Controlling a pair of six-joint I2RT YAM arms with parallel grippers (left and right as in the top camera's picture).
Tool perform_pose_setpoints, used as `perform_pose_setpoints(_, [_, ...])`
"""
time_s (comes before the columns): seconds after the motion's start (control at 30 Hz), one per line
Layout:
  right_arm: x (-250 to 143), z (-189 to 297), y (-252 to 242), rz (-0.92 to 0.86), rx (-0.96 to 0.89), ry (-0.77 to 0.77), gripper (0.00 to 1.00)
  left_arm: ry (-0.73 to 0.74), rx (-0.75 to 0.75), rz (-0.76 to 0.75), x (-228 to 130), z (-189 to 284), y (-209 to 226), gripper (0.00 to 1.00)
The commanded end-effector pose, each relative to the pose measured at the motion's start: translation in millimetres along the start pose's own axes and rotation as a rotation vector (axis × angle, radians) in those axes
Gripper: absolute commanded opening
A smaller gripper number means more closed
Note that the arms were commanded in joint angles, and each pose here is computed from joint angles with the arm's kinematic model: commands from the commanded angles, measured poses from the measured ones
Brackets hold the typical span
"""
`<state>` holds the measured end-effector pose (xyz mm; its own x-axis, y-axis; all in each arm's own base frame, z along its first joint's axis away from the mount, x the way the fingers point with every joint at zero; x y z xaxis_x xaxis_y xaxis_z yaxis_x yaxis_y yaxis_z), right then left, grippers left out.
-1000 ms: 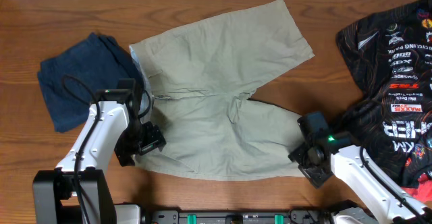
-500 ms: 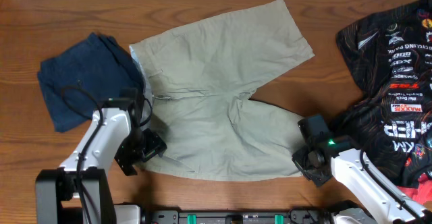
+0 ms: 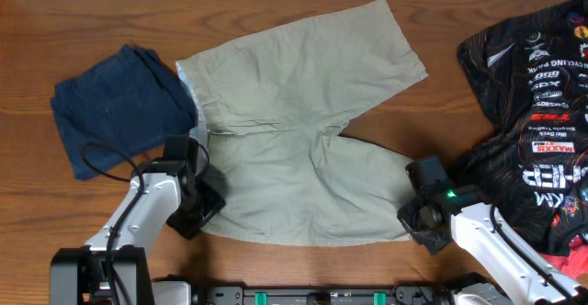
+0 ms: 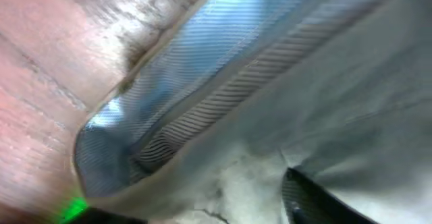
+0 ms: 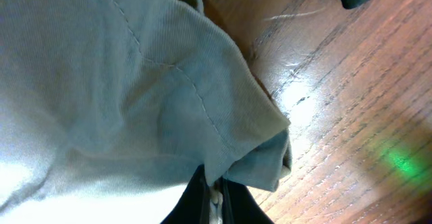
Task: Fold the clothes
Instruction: 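Grasp the bottom leg hems of the shorts with both grippers, then lift the leg hems and fold them up toward the waistband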
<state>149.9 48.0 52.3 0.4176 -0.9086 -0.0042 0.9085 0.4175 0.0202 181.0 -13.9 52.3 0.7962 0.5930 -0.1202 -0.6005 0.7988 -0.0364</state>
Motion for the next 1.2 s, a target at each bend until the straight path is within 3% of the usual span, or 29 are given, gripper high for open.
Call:
perform_pose_setpoints(0.0, [-2.5, -7.7, -7.2, 0.002, -0.027, 0.005, 0.02, -0.012, 0.102, 0.038, -1.8, -8.8, 15.7, 0.37])
perform_pose_setpoints(0.17, [-2.3, -7.4, -6.5, 0.002, -0.024, 0.005, 0.01, 0.015, 0.121, 0.014, -7.1, -6.7, 19.5, 0.12])
perform_pose_setpoints(0.27, [-1.8, -5.1, -3.5, 0.035, -0.015, 0.01, 0.01, 0.024, 0.127, -0.02, -10.4, 1.5, 20.9, 0.06])
perform_pose_setpoints(0.5, [14.8, 27.8, 17.2, 0.089, 0.032, 0.022, 0.01, -0.036, 0.081, -0.146, -13.7, 56.7, 16.4, 0.06])
perform_pose_setpoints(0.7, [48.6, 90.7, 32.3, 0.122, 0.129, -0.031, 0.01, -0.16, 0.003, -0.188, -20.9, 117.0, 14.0, 0.06])
perform_pose_setpoints(0.97, [76.7, 168.7, 11.7, 0.155, 0.227, -0.123, 0.01, -0.195, -0.023, -0.19, -45.2, 150.0, 27.7, 0.06])
perform_pose_setpoints(1.17, [81.3, 228.8, 14.0, 0.35, 0.366, -0.268, 0.01, -0.205, -0.136, -0.225, -60.6, 167.1, 24.1, 0.06])
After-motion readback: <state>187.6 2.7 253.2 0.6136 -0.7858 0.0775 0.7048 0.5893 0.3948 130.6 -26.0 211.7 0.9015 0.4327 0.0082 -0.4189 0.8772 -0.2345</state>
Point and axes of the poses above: each gripper's point midway between its finger pads, its own z axis back along the fingers, its own y axis along the line the jaws close on, x = y × z, the point moved 6 cm from there along z, back along the fingers, and after that the axes turned 10 degrees about -z, right-handed, at the moved point
